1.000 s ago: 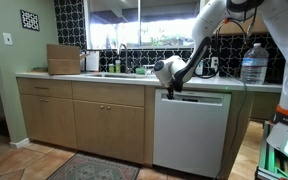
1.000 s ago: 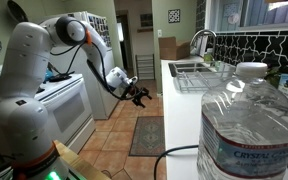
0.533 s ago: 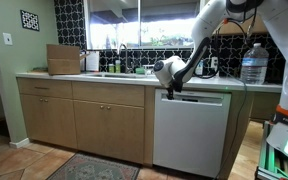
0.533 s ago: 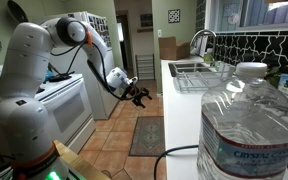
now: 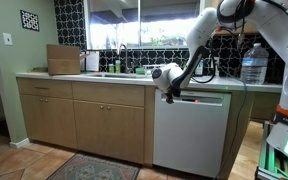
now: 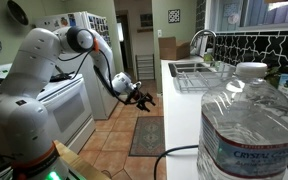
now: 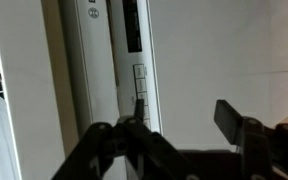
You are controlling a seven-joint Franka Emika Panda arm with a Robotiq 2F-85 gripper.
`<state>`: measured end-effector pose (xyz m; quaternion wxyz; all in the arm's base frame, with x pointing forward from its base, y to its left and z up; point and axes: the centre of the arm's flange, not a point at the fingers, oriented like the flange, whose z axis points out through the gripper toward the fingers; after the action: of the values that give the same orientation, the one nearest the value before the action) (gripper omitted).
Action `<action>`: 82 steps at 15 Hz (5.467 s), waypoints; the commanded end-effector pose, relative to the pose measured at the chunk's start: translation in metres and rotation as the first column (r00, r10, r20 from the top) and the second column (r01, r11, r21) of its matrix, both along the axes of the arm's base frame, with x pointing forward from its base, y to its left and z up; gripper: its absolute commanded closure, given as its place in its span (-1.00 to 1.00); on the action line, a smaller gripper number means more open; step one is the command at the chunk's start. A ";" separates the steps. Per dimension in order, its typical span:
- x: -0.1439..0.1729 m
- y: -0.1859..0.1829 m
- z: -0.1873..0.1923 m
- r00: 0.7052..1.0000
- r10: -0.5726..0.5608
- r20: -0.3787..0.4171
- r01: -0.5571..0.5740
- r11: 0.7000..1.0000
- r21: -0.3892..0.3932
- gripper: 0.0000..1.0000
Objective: Turn off the dishwasher
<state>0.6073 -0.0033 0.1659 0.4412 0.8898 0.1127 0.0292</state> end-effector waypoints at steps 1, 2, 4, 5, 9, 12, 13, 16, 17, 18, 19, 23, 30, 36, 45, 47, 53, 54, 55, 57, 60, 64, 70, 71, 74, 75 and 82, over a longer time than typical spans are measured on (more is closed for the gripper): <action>0.019 -0.011 -0.023 1.000 0.030 -0.005 -0.031 0.999 -0.014 0.13; 0.023 -0.012 -0.027 1.000 0.024 -0.008 -0.024 1.000 -0.013 0.30; 0.032 -0.010 -0.033 1.000 0.018 0.003 -0.018 1.000 -0.023 0.61; 0.037 -0.008 -0.035 1.000 0.022 0.015 -0.021 0.999 -0.032 0.75; 0.057 -0.014 -0.042 0.998 0.051 0.045 -0.047 0.996 -0.073 1.00; 0.065 -0.026 -0.045 0.996 0.071 0.053 -0.065 0.993 -0.100 1.00; 0.065 -0.030 -0.046 0.995 0.085 0.050 -0.079 0.990 -0.113 1.00; 0.069 -0.038 -0.048 0.993 0.102 0.056 -0.094 0.986 -0.137 1.00; 0.069 -0.039 -0.048 0.993 0.109 0.055 -0.101 0.985 -0.143 1.00; 0.070 -0.040 -0.049 0.992 0.118 0.051 -0.109 0.982 -0.152 1.00; 0.071 -0.040 -0.050 0.991 0.124 0.051 -0.114 0.981 -0.158 1.00; 0.069 -0.044 -0.053 0.991 0.132 0.019 -0.127 0.978 -0.167 1.00; 0.066 -0.044 -0.051 0.992 0.124 -0.023 -0.126 0.978 -0.165 1.00; 0.065 -0.046 -0.051 0.993 0.099 -0.060 -0.108 0.979 -0.175 1.00; 0.065 -0.044 -0.053 0.995 0.044 -0.085 -0.057 0.984 -0.166 1.00; 0.066 -0.046 -0.054 0.997 0.039 -0.071 -0.050 0.984 -0.169 1.00; 0.074 -0.047 -0.054 0.998 0.038 -0.055 -0.046 0.984 -0.170 1.00; 0.075 -0.048 -0.055 0.998 0.037 -0.053 -0.046 0.984 -0.172 1.00; 0.077 -0.049 -0.055 0.998 0.035 -0.054 -0.044 0.984 -0.173 1.00; 0.078 -0.051 -0.056 0.998 0.031 -0.055 -0.040 0.984 -0.175 1.00; 0.080 -0.054 -0.059 0.998 0.020 -0.060 -0.030 0.985 -0.171 1.00; 0.081 -0.055 -0.060 0.996 0.004 -0.084 -0.017 0.987 -0.162 1.00; 0.086 -0.060 -0.060 0.994 -0.018 -0.104 0.005 0.992 -0.124 1.00; 0.087 -0.061 -0.060 0.994 -0.022 -0.105 0.009 0.992 -0.124 1.00; 0.089 -0.066 -0.059 0.994 -0.038 -0.098 0.027 0.993 -0.117 1.00; 0.090 -0.067 -0.059 0.995 -0.044 -0.095 0.033 0.993 -0.110 1.00; 0.100 -0.078 -0.053 0.986 -0.123 -0.112 0.119 0.992 -0.036 1.00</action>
<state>0.6988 -0.0594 0.1296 0.4670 0.8784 0.0991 -0.0221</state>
